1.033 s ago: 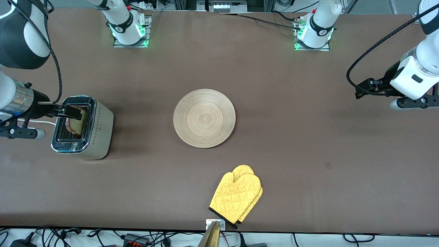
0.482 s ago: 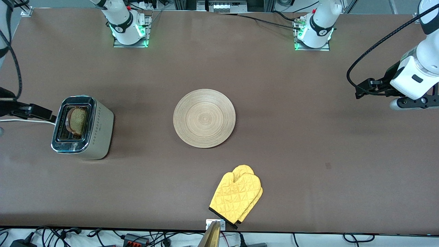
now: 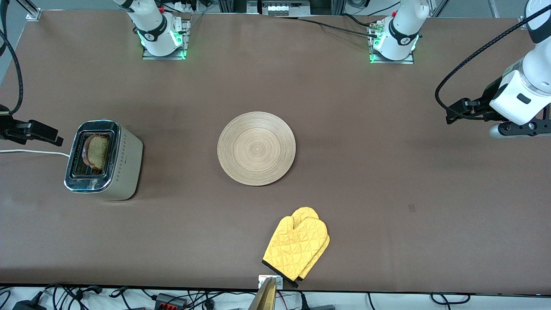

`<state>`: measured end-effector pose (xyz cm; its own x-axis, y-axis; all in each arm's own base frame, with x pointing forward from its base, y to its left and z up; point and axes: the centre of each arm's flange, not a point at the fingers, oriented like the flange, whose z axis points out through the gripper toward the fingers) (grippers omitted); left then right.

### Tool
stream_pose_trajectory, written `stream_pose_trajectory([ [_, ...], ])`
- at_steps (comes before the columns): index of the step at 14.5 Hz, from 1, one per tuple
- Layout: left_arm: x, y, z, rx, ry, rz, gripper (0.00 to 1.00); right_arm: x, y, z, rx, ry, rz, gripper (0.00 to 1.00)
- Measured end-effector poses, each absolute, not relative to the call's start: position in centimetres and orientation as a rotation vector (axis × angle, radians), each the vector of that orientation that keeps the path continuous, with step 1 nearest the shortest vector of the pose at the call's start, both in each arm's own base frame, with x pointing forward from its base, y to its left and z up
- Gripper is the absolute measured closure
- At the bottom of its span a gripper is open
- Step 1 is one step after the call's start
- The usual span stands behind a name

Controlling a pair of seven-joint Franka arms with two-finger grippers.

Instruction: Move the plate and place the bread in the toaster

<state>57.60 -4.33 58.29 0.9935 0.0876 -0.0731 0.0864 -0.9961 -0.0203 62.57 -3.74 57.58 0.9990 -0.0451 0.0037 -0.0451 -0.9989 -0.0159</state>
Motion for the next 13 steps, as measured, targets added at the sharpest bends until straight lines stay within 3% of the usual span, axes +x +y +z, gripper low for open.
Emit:
stream_pose_trajectory([
  [6,57.6,-4.3,58.3,-3.119,-0.136,0.116,0.0,57.8,-3.5,56.2,-3.127,0.063,0.022,0.0],
  [13,57.6,-4.3,58.3,-3.119,-0.136,0.116,0.0,56.5,-3.0,57.1,-3.134,0.058,0.05,0.0],
])
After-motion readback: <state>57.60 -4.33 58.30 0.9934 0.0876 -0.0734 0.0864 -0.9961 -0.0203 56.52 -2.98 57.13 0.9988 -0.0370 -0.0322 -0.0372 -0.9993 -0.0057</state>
